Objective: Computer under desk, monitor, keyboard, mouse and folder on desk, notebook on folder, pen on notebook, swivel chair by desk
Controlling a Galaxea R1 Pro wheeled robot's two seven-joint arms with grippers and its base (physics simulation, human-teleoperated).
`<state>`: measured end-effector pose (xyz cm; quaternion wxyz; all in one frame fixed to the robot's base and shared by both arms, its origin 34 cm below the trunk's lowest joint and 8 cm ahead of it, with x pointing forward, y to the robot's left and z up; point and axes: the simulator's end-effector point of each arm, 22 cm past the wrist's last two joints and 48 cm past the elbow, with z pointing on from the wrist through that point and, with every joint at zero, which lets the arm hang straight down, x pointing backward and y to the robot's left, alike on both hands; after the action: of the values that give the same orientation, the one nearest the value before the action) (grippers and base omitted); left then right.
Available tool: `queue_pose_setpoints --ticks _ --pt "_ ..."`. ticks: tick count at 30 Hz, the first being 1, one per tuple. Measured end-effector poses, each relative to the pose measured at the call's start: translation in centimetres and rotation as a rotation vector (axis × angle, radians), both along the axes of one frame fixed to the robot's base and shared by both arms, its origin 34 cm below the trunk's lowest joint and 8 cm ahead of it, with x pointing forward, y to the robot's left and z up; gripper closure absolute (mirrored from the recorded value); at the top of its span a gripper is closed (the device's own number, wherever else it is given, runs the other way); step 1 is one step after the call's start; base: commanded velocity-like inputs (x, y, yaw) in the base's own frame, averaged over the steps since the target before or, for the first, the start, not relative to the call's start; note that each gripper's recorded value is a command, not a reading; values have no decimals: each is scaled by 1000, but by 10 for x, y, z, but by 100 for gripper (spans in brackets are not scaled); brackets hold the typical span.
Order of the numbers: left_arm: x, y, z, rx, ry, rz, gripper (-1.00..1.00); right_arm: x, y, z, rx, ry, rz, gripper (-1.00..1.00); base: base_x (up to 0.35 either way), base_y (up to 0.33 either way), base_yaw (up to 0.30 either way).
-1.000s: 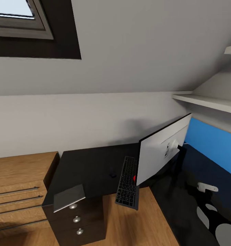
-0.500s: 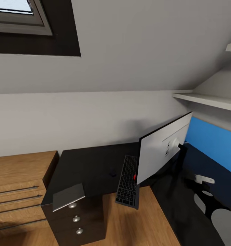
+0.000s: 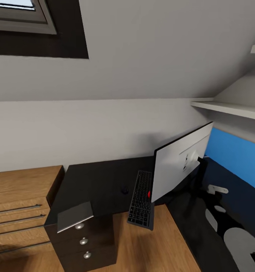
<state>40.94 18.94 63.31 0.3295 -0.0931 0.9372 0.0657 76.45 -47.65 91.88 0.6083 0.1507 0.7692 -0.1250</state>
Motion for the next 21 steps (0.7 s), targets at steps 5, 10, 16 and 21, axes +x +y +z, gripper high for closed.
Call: queue_pose_setpoints --ticks 5,10,16,21 --pt "1 0 -6 0 0 -3 -100 2 1 1 -12 -44 0 -100 0 0 0" --pt "2 -1 -13 -2 0 -3 -100 2 0 -5 -15 -50 -2 -100 0 0 0" --pt "3 -1 -21 -3 0 -5 -100 -1 -1 -17 -16 -51 -4 -100 0 0 0" --pt "3 -2 -28 -4 0 -5 -100 -3 -3 -26 -23 -62 -15 -100 0 0 0"
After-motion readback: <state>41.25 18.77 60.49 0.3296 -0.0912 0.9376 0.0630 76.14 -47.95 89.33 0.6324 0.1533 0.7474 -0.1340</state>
